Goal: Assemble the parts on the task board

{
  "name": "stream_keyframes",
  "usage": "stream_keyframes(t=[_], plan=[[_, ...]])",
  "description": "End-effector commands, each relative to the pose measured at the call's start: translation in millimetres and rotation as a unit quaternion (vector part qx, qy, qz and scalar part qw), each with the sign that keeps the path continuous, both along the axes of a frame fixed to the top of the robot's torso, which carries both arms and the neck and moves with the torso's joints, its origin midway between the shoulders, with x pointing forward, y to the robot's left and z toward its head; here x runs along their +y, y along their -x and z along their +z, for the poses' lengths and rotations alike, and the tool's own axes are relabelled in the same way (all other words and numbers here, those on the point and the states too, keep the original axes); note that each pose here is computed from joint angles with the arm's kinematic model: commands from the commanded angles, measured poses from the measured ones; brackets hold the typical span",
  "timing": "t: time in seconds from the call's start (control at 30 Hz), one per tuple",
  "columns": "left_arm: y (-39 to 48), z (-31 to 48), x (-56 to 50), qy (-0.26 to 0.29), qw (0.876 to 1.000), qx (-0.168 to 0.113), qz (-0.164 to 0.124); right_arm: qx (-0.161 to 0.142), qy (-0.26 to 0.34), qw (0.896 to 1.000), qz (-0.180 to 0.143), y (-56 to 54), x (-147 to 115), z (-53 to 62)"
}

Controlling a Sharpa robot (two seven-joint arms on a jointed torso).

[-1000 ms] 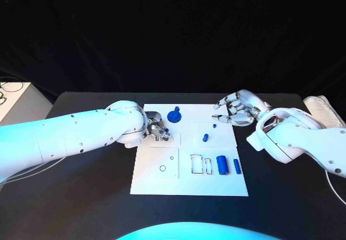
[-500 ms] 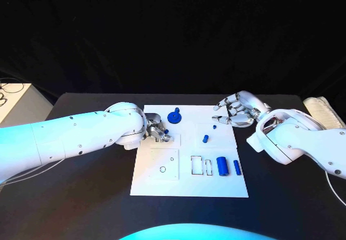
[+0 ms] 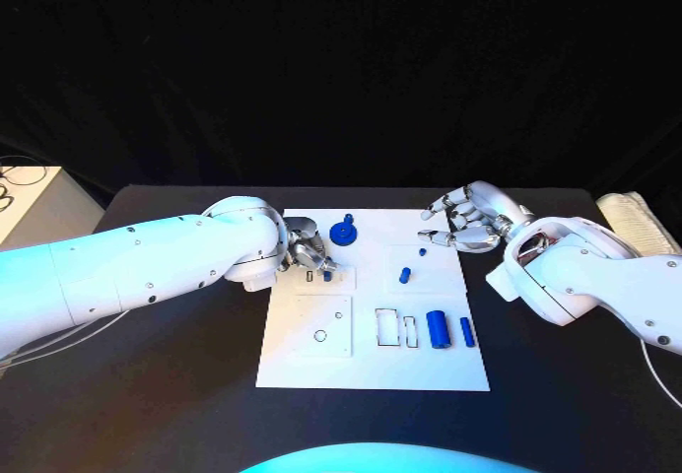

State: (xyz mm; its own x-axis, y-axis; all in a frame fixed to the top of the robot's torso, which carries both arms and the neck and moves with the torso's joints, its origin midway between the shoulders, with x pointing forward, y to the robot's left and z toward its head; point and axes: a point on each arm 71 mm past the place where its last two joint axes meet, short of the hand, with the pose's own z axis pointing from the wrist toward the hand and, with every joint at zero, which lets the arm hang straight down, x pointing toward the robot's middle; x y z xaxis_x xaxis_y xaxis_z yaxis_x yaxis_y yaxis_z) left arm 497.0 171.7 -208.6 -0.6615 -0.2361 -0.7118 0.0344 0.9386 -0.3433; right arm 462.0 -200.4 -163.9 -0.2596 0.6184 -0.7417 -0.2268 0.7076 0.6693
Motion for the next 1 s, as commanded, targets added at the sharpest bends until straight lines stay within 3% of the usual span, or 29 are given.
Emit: stream_keyframes(t=[0.03, 0.2, 0.37, 0.47, 0.6, 0.77, 1.0], plan=[[1.1, 6.9, 0.2, 0.01, 1.0, 0.006, -0.003, -0.005, 0.004, 1.0, 0.005, -0.8, -0.7, -0.7], [-1.8, 24.4, 7.2, 0.022, 1.0, 0.001, 0.0, -0.005, 0.006, 1.0, 0.001, -2.8, -3.6, -1.7], [-10.2, 47.8, 15.1, 0.022, 1.0, -0.01, 0.0, -0.006, 0.006, 1.0, -0.002, -4.3, -4.9, -2.2], [-18.5, 60.0, 21.6, 0.027, 1.0, -0.014, 0.006, -0.007, 0.006, 1.0, -0.003, -4.9, -5.4, -2.2], [-32.3, 69.3, 32.2, 0.044, 0.998, -0.028, 0.032, -0.009, 0.005, 1.0, -0.003, -5.2, -5.6, -2.0], [-47.5, 72.1, 40.6, 0.05, 0.996, -0.042, 0.062, -0.011, 0.004, 1.0, -0.004, -4.5, -6.1, -1.6], [-61.5, 67.2, 39.3, 0.037, 0.996, -0.033, 0.07, -0.01, 0.006, 1.0, 0.005, -0.9, -2.3, -0.9]])
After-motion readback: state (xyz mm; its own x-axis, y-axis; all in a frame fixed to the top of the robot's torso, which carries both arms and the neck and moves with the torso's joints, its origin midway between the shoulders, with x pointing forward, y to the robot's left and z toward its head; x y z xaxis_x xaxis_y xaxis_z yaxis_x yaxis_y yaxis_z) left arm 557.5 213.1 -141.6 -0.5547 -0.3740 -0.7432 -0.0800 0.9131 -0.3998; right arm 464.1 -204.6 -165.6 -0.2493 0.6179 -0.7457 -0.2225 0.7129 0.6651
